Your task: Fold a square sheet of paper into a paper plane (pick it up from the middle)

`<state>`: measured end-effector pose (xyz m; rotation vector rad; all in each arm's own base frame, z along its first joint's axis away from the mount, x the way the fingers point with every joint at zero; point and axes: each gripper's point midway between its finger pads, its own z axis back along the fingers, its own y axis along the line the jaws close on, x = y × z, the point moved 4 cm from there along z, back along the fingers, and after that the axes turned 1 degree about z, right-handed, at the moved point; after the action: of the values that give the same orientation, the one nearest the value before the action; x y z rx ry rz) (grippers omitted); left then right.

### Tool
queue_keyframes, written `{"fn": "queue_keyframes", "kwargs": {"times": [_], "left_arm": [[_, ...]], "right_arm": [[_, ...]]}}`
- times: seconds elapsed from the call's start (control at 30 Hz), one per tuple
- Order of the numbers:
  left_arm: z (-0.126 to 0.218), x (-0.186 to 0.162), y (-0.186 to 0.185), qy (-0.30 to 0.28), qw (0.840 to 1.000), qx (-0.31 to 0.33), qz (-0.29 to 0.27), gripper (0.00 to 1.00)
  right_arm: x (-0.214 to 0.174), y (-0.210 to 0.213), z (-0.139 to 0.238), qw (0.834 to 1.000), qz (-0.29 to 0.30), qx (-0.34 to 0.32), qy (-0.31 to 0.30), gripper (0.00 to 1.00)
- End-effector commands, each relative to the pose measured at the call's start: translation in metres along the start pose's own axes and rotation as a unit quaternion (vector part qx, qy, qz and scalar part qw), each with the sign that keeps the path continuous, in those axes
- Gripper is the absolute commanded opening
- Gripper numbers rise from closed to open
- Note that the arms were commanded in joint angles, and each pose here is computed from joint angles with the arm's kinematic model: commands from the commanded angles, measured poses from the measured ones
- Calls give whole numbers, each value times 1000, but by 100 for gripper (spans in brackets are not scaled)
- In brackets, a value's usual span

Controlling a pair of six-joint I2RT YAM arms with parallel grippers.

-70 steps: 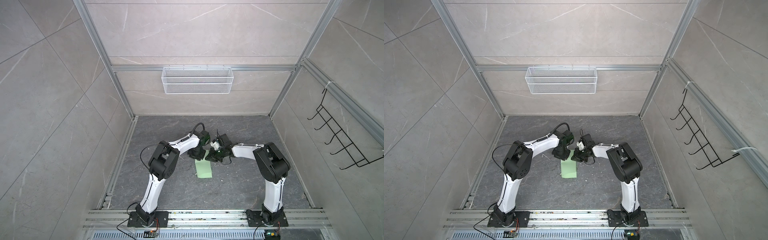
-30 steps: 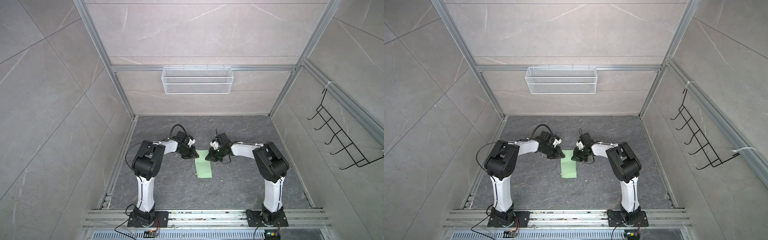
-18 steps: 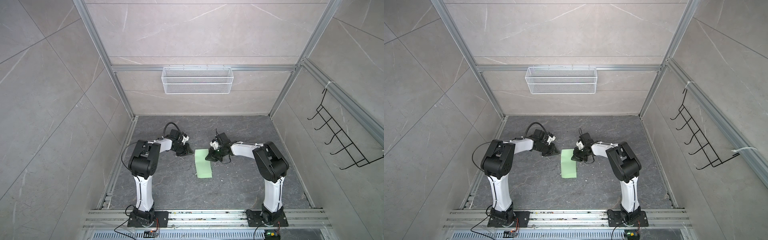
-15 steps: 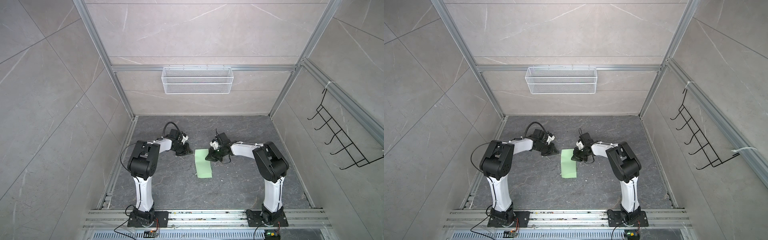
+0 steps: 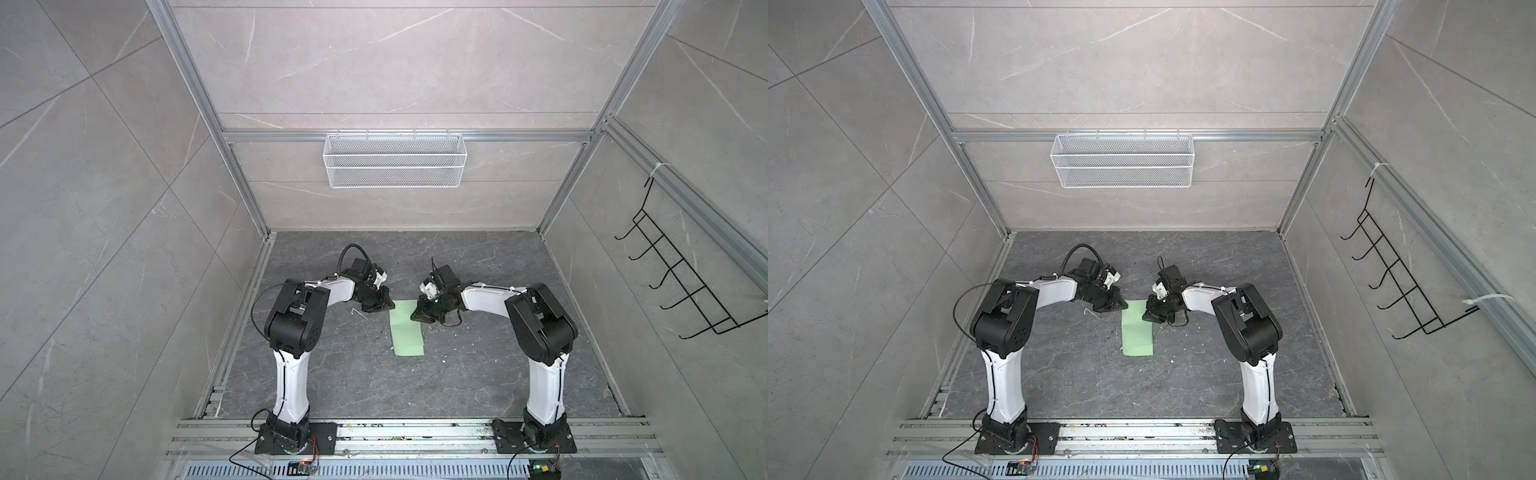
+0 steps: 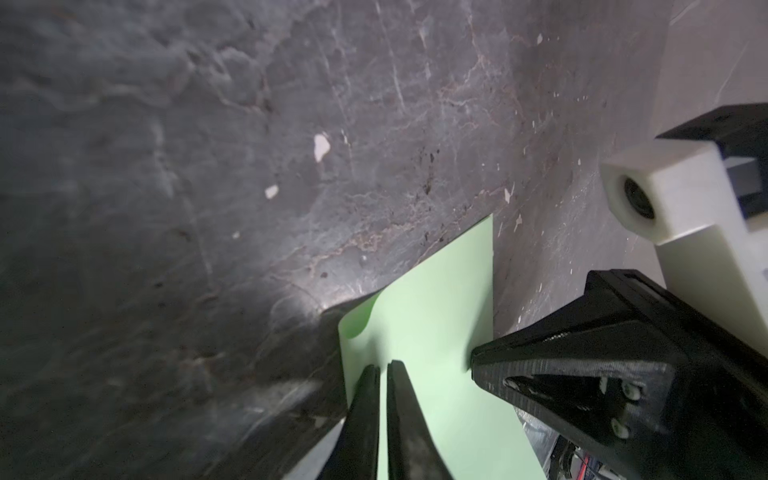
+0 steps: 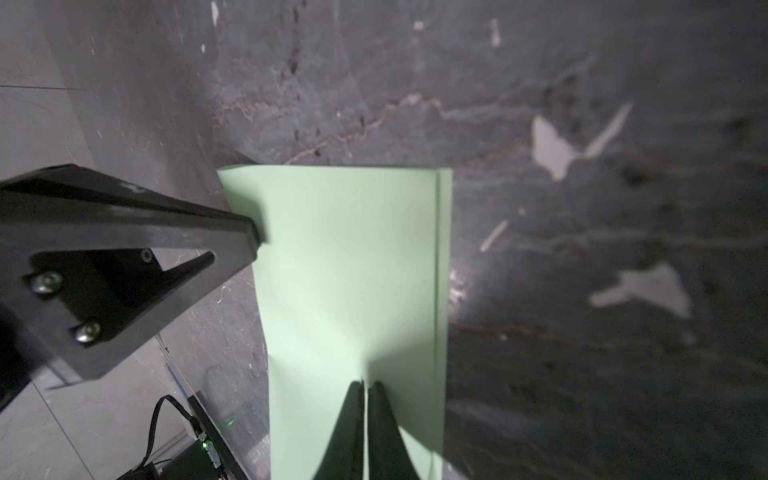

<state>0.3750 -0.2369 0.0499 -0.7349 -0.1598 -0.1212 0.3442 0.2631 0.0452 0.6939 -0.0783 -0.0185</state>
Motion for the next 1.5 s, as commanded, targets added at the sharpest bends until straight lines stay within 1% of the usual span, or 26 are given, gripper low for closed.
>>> {"fn": "queue_keyframes", "kwargs": {"times": [0.0, 0.1, 0.23, 0.3, 0.4, 0.5, 0.63, 0.73, 0.8, 0.87, 0.97, 1.07, 1.13, 1.17, 1.23, 1.27, 1.37, 1.47], "left_arm": [[-1, 11, 31, -22, 997, 48, 49, 11], [6, 15, 51, -36, 993, 74, 78, 11], [22, 20, 62, -56, 990, 96, 88, 12], [32, 23, 59, -66, 989, 93, 91, 14], [44, 22, 41, -78, 990, 66, 97, 19], [49, 7, 24, -77, 989, 40, 122, 27], [43, -29, 11, -56, 983, 44, 169, 38], [37, -51, 7, -40, 976, 50, 207, 42], [32, -61, 1, -29, 976, 48, 211, 44], [28, -65, -6, -21, 977, 39, 207, 44], [16, -65, -22, -3, 980, 8, 200, 43], [10, -64, -25, 3, 981, 10, 191, 42], [15, -62, -20, -8, 982, 39, 186, 42], [20, -62, -18, -16, 982, 59, 178, 42], [31, -56, -21, -32, 984, 77, 156, 42], [35, -51, -25, -40, 986, 74, 142, 43], [45, -33, -45, -70, 992, 35, 94, 43], [48, -14, -51, -95, 993, 30, 65, 40]], "right_arm": [[-34, -73, -20, 987, -59, -142, 48, 10], [-34, -73, -20, 987, -59, -142, 48, 10], [-33, -72, -20, 987, -56, -142, 46, 10], [-31, -71, -20, 988, -50, -140, 44, 10], [-22, -62, -19, 991, -28, -124, 34, 10], [-9, -43, -15, 995, 11, -92, 20, 11], [8, -20, -11, 996, 60, -57, 13, 11], [15, -13, -13, 995, 83, -48, 19, 11], [19, -11, -14, 994, 93, -49, 22, 11], [23, -9, -16, 993, 105, -44, 22, 11], [33, -5, -19, 992, 122, -32, 18, 11], [42, 1, -22, 990, 137, -20, 18, 11], [44, 2, -24, 989, 147, -16, 20, 11], [46, 3, -24, 988, 151, -15, 20, 11], [47, 2, -25, 987, 156, -13, 22, 11], [48, 2, -26, 987, 158, -12, 23, 11], [50, 1, -28, 986, 163, -11, 23, 11], [51, 0, -29, 986, 164, -12, 23, 11]]}}
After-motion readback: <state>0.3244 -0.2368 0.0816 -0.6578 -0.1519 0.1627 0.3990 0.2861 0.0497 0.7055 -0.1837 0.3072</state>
